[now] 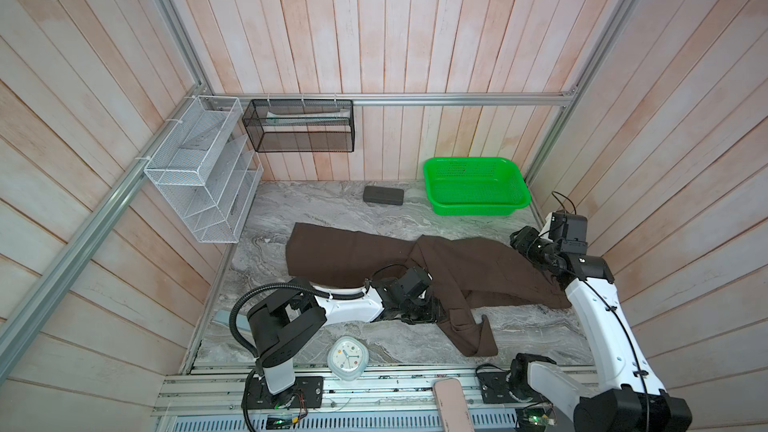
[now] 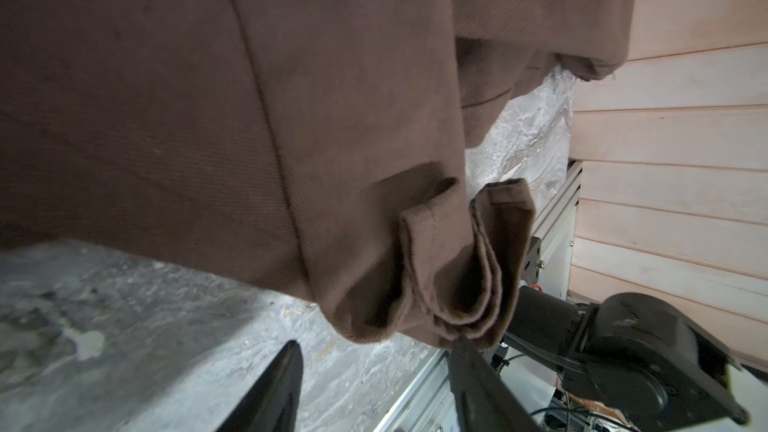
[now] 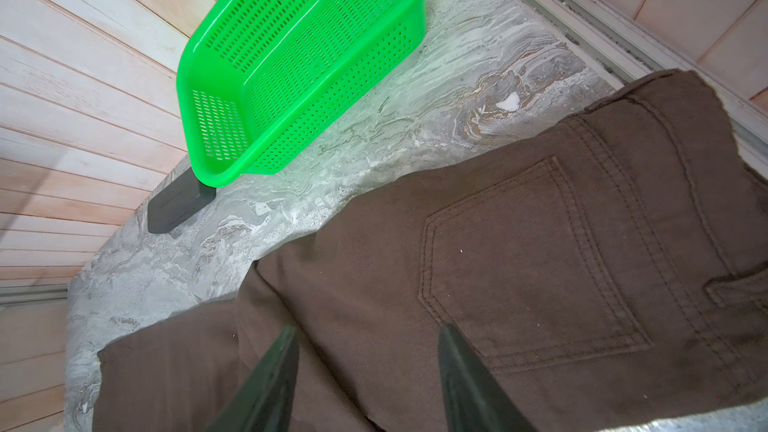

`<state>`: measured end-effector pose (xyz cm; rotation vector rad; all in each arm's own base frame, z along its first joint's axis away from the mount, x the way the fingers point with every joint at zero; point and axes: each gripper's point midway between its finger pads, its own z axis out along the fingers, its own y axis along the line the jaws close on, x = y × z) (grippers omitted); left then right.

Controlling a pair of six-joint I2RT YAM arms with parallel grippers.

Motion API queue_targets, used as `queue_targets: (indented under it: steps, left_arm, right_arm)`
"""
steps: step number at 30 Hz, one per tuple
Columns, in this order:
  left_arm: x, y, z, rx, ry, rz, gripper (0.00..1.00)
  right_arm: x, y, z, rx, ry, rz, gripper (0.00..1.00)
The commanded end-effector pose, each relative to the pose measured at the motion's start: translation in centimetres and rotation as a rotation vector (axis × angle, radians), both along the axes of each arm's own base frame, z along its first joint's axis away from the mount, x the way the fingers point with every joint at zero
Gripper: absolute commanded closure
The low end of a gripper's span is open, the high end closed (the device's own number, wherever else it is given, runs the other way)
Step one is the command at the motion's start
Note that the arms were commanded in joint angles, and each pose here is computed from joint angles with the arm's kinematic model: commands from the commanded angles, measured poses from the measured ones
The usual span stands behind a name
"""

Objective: Fold and stack the trousers

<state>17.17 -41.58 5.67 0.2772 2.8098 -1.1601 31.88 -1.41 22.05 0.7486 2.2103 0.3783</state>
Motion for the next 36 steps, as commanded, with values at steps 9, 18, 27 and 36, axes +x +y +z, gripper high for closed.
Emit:
queue_targets:
  steps: [9,18,27,36]
  left_arm:
    - [-1.4,-2.0,-1.5,-0.024,0.068,-0.022,0.50]
    - [-1.1,-3.2,-0.4,-0.036,0.046,-0.035,0.66]
    - [0.8,-3.2,0.3,0.007,-0.026,-0.016,1.00]
    - [11.5,6.7,11.3,0.228,-0.486,0.044,1.00]
  right_arm:
    - [-0.8,0.1,-1.0,0.005,0.030,0.006,0.45]
    - [-0.7,0.0,-1.1,0.001,0.029,0.005,0.45]
    - [-0.6,0.1,-1.1,0.004,0.029,0.010,0.45]
    - [-0.3,0.4,-0.6,0.023,0.016,0.015,0.45]
